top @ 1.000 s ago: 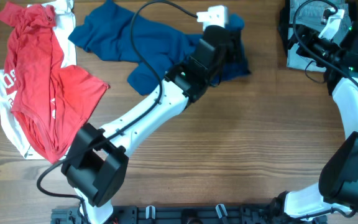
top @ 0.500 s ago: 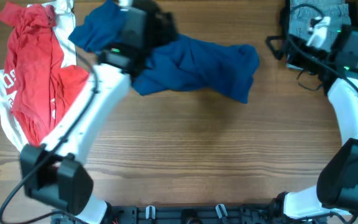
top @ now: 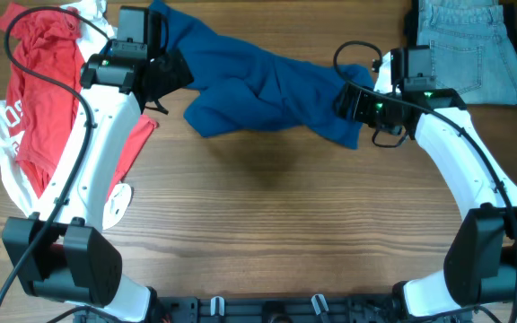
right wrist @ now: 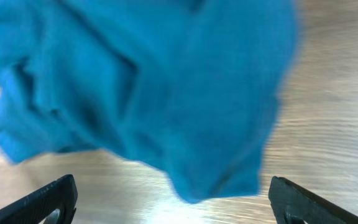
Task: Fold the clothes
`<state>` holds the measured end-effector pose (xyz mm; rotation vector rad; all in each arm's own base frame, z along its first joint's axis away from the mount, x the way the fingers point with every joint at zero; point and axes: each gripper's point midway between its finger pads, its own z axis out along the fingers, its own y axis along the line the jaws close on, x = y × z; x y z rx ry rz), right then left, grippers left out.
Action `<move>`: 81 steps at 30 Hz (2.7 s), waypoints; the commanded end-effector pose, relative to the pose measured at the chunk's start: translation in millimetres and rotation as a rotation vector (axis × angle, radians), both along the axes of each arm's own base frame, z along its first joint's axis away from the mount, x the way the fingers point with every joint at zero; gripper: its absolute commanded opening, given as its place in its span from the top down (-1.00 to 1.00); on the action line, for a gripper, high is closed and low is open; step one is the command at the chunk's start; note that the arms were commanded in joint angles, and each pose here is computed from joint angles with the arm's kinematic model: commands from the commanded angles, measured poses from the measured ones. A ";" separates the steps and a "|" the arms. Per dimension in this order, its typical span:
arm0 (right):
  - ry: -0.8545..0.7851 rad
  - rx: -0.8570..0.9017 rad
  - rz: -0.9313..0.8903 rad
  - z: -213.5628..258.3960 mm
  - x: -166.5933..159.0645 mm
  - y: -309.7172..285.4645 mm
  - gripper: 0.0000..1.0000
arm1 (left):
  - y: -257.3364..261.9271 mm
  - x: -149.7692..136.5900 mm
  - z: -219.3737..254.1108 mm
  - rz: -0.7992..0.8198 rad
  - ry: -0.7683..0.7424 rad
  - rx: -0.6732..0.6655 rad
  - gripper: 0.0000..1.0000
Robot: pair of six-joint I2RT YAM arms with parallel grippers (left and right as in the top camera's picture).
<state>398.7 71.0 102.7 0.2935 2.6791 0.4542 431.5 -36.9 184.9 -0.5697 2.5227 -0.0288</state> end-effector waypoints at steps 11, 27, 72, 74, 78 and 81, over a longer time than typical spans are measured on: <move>-0.001 0.006 0.042 -32.7 10.5 4.9 -0.09 | 3.5 0.5 0.3 0.005 0.002 0.011 -0.99; -0.515 -0.004 -0.004 145.6 119.3 -21.8 0.91 | 7.9 1.5 1.6 0.018 -0.006 0.033 -0.99; -0.122 -0.209 0.350 -67.1 72.2 -27.1 -0.22 | 12.0 2.7 2.8 0.028 -0.012 0.050 -1.00; -0.136 -0.195 0.357 -65.4 74.0 -23.9 -0.22 | 12.0 2.7 2.7 0.028 -0.012 0.050 -1.00; -0.154 -0.198 0.356 -66.6 76.2 -23.5 -0.20 | 12.0 2.7 2.8 0.028 -0.012 0.050 -0.99; -0.167 -0.201 0.354 -69.3 77.5 -23.6 0.07 | 11.9 2.8 2.8 0.028 -0.013 0.049 -0.99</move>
